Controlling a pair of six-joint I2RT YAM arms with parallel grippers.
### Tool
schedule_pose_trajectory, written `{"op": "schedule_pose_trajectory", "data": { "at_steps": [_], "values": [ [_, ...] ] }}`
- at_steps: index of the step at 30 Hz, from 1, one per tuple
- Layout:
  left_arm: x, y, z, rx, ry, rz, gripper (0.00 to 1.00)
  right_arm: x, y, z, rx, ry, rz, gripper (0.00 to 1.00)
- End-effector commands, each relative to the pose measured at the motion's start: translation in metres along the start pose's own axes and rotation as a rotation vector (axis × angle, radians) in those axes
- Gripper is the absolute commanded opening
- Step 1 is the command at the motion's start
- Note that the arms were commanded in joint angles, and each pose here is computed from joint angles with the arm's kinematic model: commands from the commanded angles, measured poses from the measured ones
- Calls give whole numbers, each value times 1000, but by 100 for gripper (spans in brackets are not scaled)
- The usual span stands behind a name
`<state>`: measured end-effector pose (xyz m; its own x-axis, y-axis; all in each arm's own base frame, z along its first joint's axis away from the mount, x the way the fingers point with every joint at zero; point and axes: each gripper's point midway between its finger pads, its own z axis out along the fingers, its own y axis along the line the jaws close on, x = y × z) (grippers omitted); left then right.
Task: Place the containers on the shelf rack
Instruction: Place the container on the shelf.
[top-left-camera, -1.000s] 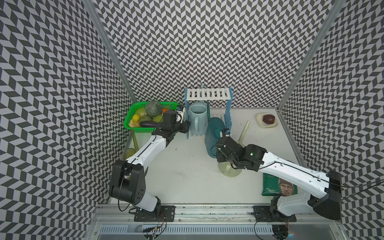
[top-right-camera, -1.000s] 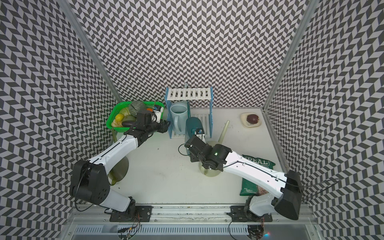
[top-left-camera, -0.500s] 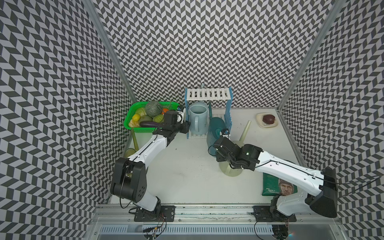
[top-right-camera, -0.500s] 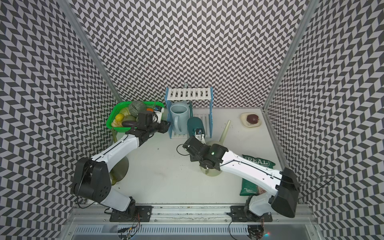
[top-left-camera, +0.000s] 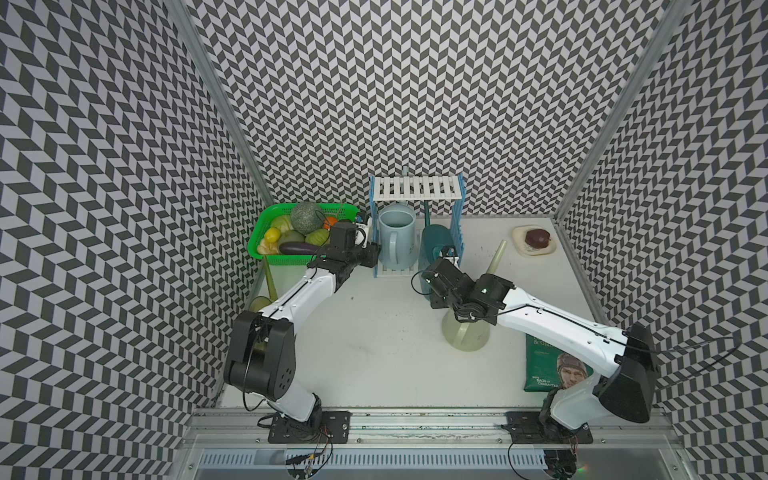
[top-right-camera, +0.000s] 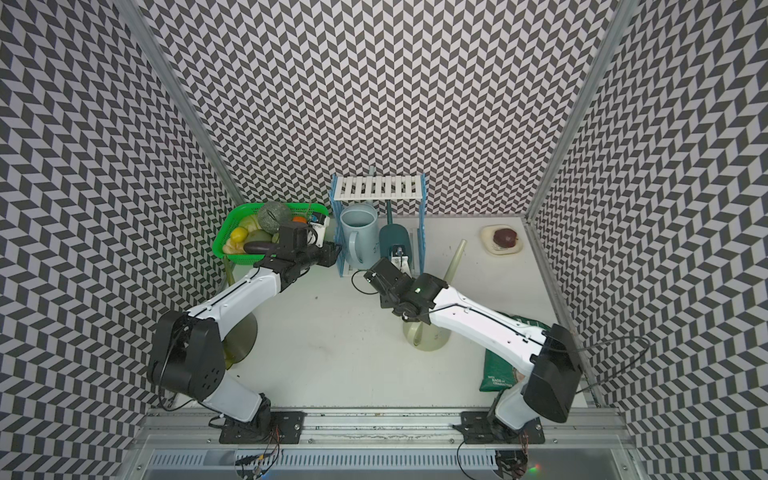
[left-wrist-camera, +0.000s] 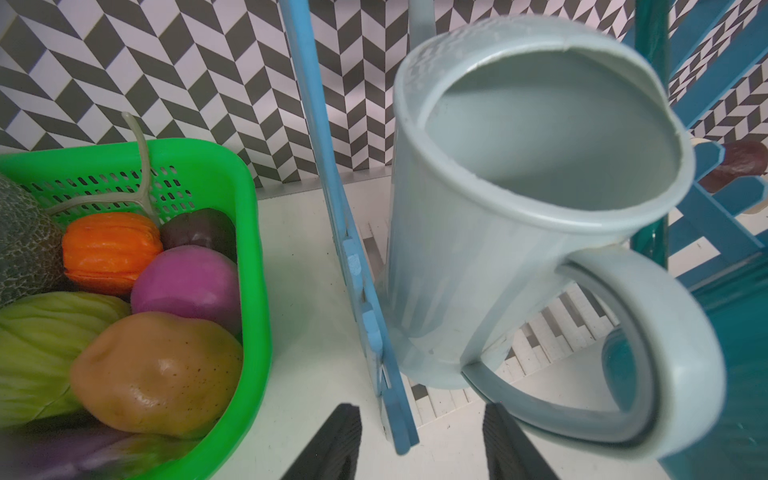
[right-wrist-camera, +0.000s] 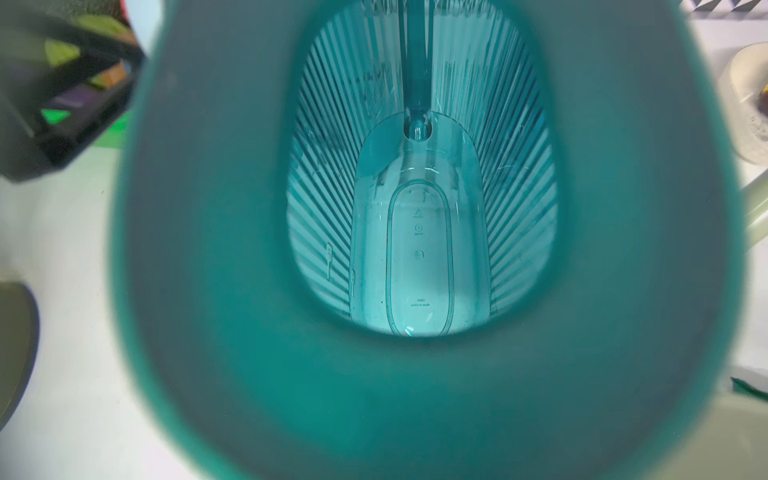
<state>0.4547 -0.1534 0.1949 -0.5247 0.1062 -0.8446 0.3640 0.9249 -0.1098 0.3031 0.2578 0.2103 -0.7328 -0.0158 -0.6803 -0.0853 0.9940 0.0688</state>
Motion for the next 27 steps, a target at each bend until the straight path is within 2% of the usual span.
{"op": "schedule_pose_trajectory", "data": {
  "at_steps": [1,15,27],
  "values": [
    [-3,2,7,-1,-16,1,51,-44,6,-6,-28,-135,59,0],
    [6,4,16,-7,6,-9,48,-76,12,41,-26,-150,69,0],
    [10,5,20,-6,21,-19,46,-94,-4,85,9,-136,104,0]
  ]
}}
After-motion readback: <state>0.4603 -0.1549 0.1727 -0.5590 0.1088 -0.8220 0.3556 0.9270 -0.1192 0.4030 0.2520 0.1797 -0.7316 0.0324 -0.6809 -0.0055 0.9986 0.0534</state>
